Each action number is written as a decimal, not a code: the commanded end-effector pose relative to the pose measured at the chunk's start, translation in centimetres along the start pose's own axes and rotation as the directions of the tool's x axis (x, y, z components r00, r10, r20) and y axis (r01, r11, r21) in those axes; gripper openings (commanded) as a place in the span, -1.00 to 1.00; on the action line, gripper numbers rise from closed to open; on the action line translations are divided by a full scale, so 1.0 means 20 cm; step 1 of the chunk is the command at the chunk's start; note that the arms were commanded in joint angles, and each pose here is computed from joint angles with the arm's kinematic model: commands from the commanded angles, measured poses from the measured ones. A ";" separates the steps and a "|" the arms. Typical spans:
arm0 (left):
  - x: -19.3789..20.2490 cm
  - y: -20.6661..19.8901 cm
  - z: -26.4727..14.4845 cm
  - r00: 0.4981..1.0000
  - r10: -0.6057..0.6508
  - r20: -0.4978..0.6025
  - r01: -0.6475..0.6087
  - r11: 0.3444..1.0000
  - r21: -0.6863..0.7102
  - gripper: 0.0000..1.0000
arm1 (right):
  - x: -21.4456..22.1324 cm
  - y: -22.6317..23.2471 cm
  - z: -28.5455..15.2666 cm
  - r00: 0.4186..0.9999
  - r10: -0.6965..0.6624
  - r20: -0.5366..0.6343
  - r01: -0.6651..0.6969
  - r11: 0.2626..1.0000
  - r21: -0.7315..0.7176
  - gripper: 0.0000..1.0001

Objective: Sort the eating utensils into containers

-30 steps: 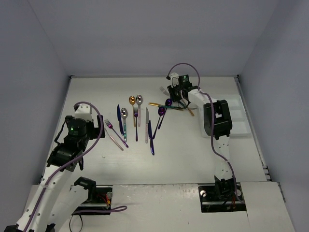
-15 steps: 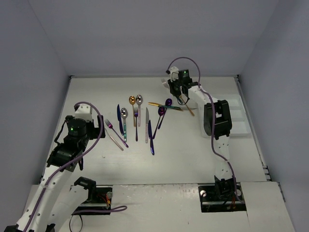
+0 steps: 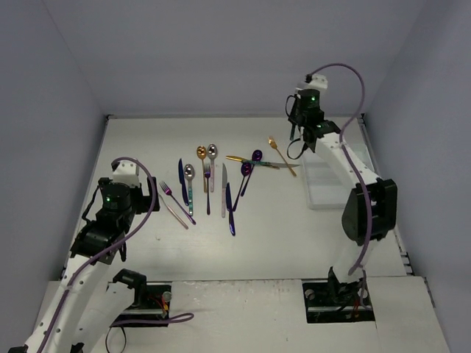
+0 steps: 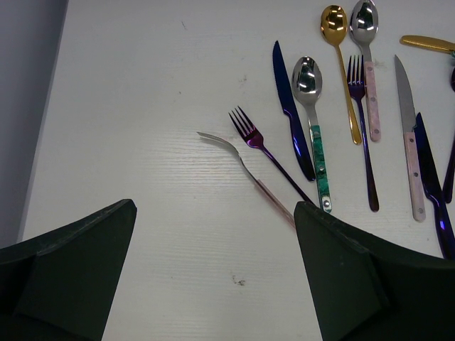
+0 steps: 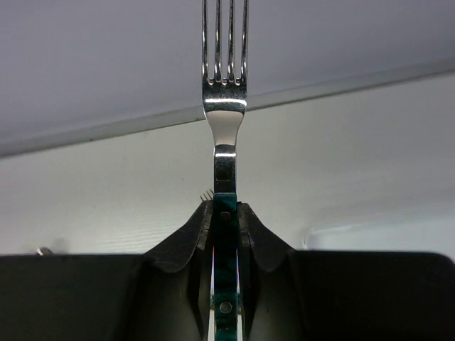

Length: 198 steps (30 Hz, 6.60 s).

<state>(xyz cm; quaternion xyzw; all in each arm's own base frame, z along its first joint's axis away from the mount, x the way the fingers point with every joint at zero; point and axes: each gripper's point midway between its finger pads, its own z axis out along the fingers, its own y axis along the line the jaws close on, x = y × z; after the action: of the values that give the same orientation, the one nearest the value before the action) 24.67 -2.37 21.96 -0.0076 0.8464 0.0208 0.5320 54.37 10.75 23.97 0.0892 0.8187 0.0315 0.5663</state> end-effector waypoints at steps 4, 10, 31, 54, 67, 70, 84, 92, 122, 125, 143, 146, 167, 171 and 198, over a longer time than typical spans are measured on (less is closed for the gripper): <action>-0.10 0.01 -0.01 0.997 -0.027 0.073 0.028 0.999 -0.015 0.84 | -0.07 -0.45 -0.14 0.807 0.523 0.275 -0.584 0.775 0.242 -1.00; -0.10 0.01 -0.01 0.997 -0.028 0.072 0.029 0.999 -0.016 0.85 | -0.01 -0.66 -0.11 0.676 0.618 0.402 -0.734 0.611 0.296 -1.00; -0.09 0.01 0.02 0.999 -0.014 0.052 0.014 1.000 -0.017 0.85 | 0.44 -0.99 0.27 0.488 0.720 0.494 -0.863 0.313 0.396 -0.95; -0.09 0.00 0.01 0.998 -0.014 0.056 0.015 1.000 -0.008 0.84 | 0.24 -0.69 0.23 0.886 0.430 0.174 -0.462 0.783 0.416 0.22; -0.08 -0.01 0.01 0.999 -0.010 0.052 0.010 1.000 0.009 0.84 | 0.40 -0.06 0.27 0.963 -0.226 -0.146 0.196 0.961 -0.194 0.16; -0.08 -0.02 0.02 0.999 -0.009 0.047 0.008 1.000 0.014 0.84 | 0.49 -0.02 0.31 0.955 -0.243 -0.173 0.195 0.947 -0.254 0.14; -0.07 -0.03 0.03 0.999 -0.004 0.034 0.004 1.000 0.022 0.85 | 0.73 0.01 0.41 0.925 -0.271 -0.266 0.186 0.934 -0.305 0.01; -0.07 -0.04 0.04 1.000 -0.002 0.031 0.001 1.000 0.024 0.84 | 0.88 -0.02 0.43 0.889 -0.340 -0.307 0.254 0.924 -0.288 -0.09; -0.08 -0.03 0.02 0.999 -0.006 0.043 0.005 1.000 0.022 0.84 | 0.12 0.12 0.31 0.997 -0.057 -0.048 0.053 0.996 -0.078 -1.00; -0.08 -0.03 0.02 0.999 -0.007 0.048 0.006 1.000 0.021 0.85 | 0.01 0.00 0.22 0.997 0.077 0.024 -0.078 0.995 0.068 -1.00; -0.09 -0.01 0.01 0.999 -0.011 0.052 0.011 1.000 0.008 0.84 | 0.17 -0.93 0.03 0.625 0.634 0.456 -0.780 0.475 0.407 -1.00; -0.09 -0.01 0.01 0.999 -0.011 0.052 0.011 1.000 0.008 0.85 | 0.21 -0.97 0.10 0.606 0.643 0.469 -0.794 0.444 0.415 -1.00; -0.08 -0.02 0.03 0.999 -0.007 0.039 0.007 1.000 0.006 0.84 | 0.53 -1.21 0.27 0.559 0.659 0.503 -0.810 0.303 0.503 -1.00; -0.08 -0.02 0.03 0.999 -0.007 0.038 0.006 1.000 0.006 0.84 | 0.55 -1.24 0.28 0.556 0.668 0.495 -0.807 0.293 0.512 -0.98; 0.11 -0.11 0.17 0.907 -0.386 -0.168 0.368 0.921 -0.131 0.85 | 0.06 -0.38 -0.26 0.956 0.282 0.085 -0.294 0.934 0.203 0.29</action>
<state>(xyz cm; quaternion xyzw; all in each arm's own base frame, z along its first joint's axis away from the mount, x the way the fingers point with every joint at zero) 25.49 -3.47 18.08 -0.1026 0.8843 -0.0085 0.4554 50.35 0.59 20.30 0.3760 0.7536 0.0132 0.5390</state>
